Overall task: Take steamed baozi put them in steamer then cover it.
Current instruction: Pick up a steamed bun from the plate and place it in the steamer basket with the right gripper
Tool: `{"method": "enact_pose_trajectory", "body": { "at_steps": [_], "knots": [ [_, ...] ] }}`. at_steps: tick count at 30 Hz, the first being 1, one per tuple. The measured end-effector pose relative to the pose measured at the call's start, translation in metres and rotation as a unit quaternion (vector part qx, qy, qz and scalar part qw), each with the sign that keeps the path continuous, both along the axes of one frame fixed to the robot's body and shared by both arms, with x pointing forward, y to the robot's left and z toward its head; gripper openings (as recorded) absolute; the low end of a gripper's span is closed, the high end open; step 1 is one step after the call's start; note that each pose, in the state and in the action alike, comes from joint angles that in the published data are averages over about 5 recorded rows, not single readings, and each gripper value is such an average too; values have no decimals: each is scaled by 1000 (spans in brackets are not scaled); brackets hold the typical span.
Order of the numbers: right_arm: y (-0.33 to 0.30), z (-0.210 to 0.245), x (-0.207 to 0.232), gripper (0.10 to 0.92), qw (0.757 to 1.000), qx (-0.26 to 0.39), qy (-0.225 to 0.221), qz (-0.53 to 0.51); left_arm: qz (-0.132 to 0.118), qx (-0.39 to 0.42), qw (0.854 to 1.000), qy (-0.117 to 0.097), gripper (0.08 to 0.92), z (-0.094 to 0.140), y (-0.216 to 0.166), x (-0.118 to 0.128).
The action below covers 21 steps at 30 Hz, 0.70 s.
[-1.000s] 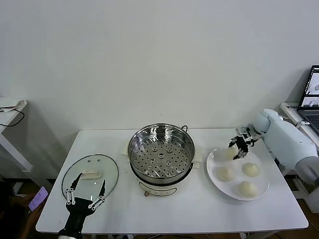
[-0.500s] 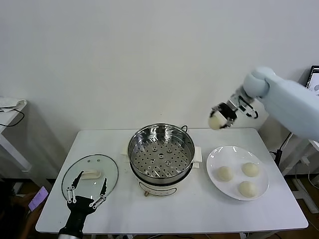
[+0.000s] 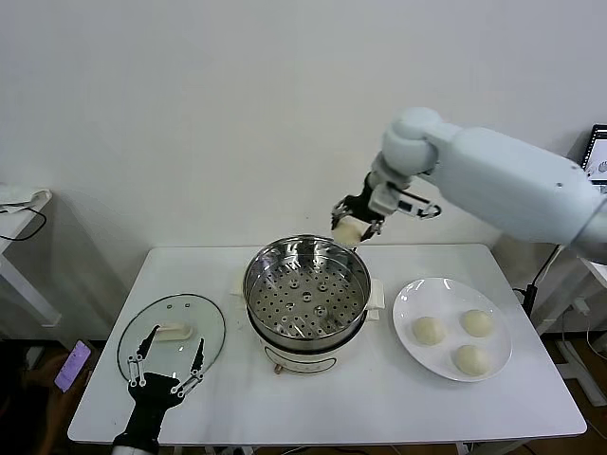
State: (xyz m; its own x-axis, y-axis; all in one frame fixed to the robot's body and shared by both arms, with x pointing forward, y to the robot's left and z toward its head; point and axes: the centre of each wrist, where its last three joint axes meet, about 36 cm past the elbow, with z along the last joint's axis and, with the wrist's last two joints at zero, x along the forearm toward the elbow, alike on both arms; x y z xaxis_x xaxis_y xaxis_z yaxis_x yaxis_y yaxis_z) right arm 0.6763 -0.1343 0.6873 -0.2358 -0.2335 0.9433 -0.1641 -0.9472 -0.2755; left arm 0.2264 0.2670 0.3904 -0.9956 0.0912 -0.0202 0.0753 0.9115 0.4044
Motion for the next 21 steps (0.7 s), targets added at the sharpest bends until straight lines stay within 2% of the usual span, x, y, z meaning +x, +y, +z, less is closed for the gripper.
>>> {"method": "enact_pose_trajectory", "body": {
  "at_steps": [15,21],
  "knots": [
    [66,-70,15,706,997,-40,13,60,3,0,1000,0,823,-3,3,0],
    [81,-83,19,748,996,-47,18,67,4,-1,1000,0,823,-5,4,1]
  ]
}}
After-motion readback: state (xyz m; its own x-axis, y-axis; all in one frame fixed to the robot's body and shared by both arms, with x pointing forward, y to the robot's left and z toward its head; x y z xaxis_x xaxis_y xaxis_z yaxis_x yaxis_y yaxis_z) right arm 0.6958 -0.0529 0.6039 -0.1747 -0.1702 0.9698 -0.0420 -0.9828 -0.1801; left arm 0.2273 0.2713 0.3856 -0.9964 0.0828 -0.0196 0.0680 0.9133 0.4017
